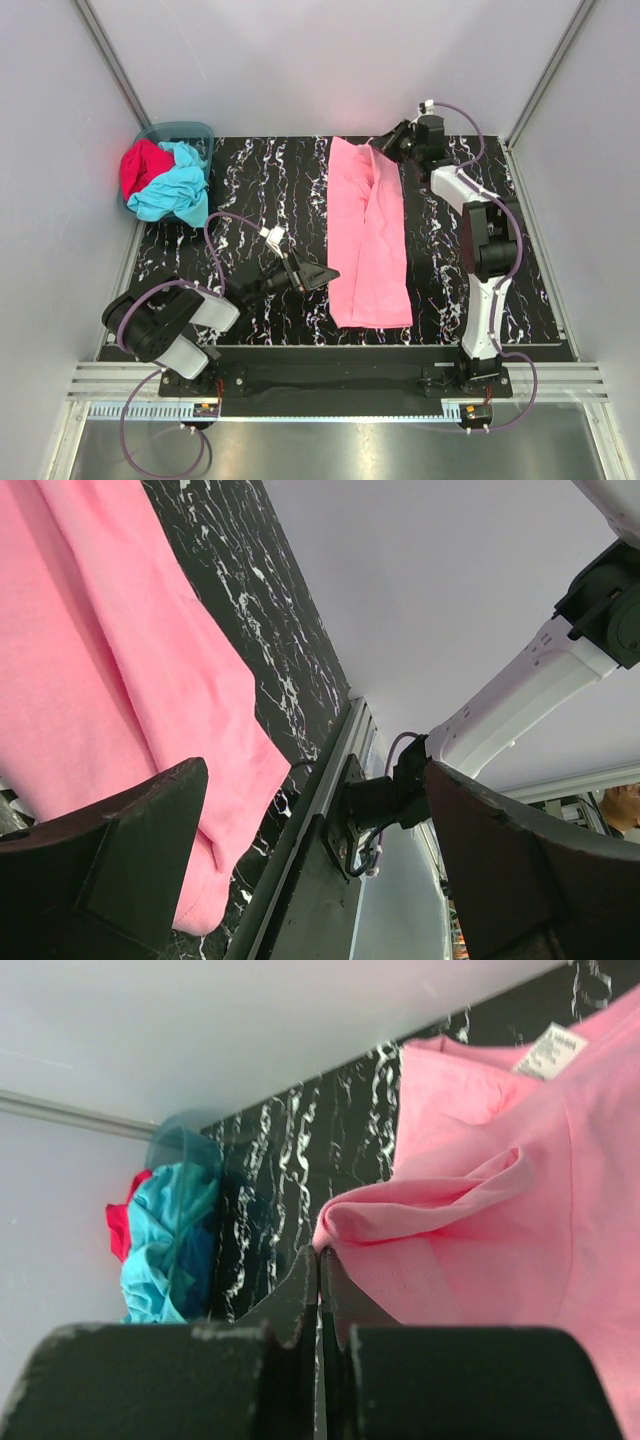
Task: Fold and stack the t-shirts
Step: Fold the tshirt
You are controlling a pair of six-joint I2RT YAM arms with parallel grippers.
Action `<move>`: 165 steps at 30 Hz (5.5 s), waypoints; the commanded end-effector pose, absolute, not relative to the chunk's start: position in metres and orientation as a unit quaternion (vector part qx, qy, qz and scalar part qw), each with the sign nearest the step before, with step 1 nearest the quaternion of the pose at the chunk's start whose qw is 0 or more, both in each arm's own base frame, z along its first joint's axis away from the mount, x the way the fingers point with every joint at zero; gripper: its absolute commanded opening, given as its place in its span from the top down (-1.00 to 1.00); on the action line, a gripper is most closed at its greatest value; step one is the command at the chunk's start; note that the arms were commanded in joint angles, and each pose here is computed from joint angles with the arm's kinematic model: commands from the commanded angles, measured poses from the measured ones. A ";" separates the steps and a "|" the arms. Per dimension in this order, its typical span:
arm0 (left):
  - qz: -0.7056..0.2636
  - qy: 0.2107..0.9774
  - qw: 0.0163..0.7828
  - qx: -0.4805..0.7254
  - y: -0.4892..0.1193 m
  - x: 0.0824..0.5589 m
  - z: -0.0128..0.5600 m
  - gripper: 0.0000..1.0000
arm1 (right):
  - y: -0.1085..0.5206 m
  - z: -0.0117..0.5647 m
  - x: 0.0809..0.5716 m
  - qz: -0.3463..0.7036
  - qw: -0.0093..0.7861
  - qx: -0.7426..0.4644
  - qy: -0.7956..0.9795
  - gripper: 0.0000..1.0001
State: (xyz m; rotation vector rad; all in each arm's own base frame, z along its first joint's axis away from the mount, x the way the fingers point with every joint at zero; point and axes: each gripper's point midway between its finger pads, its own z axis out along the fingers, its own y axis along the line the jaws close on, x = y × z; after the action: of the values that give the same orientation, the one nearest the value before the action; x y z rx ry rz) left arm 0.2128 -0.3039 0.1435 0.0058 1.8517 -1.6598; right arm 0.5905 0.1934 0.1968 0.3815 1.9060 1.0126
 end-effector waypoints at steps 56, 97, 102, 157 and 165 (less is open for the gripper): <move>-0.652 0.679 0.338 -0.006 -0.303 0.224 0.133 -0.97 | 0.131 0.270 0.460 0.287 0.552 0.253 0.741 -0.30; -0.621 0.730 0.285 -0.013 -0.309 0.173 0.081 -0.97 | 0.103 0.088 0.195 0.244 0.263 0.340 0.869 -0.30; -0.590 0.754 0.289 -0.027 -0.294 0.169 0.071 -0.98 | 0.096 0.092 0.202 0.227 0.280 0.341 0.868 -0.32; -0.546 0.806 0.230 -0.006 -0.293 0.152 0.028 -0.96 | 0.128 0.047 0.196 0.377 0.192 0.364 0.830 -0.17; -0.517 0.821 0.241 -0.001 -0.281 0.149 0.025 -0.96 | 0.114 0.062 0.207 0.317 0.206 0.334 0.863 -0.21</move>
State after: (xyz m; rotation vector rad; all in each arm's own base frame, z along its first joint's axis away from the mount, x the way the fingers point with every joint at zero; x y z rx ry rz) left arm 0.1620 -0.2960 0.0534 -0.0322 2.1322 -1.5295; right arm 0.2075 0.1224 0.0600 0.9704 2.3759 0.9722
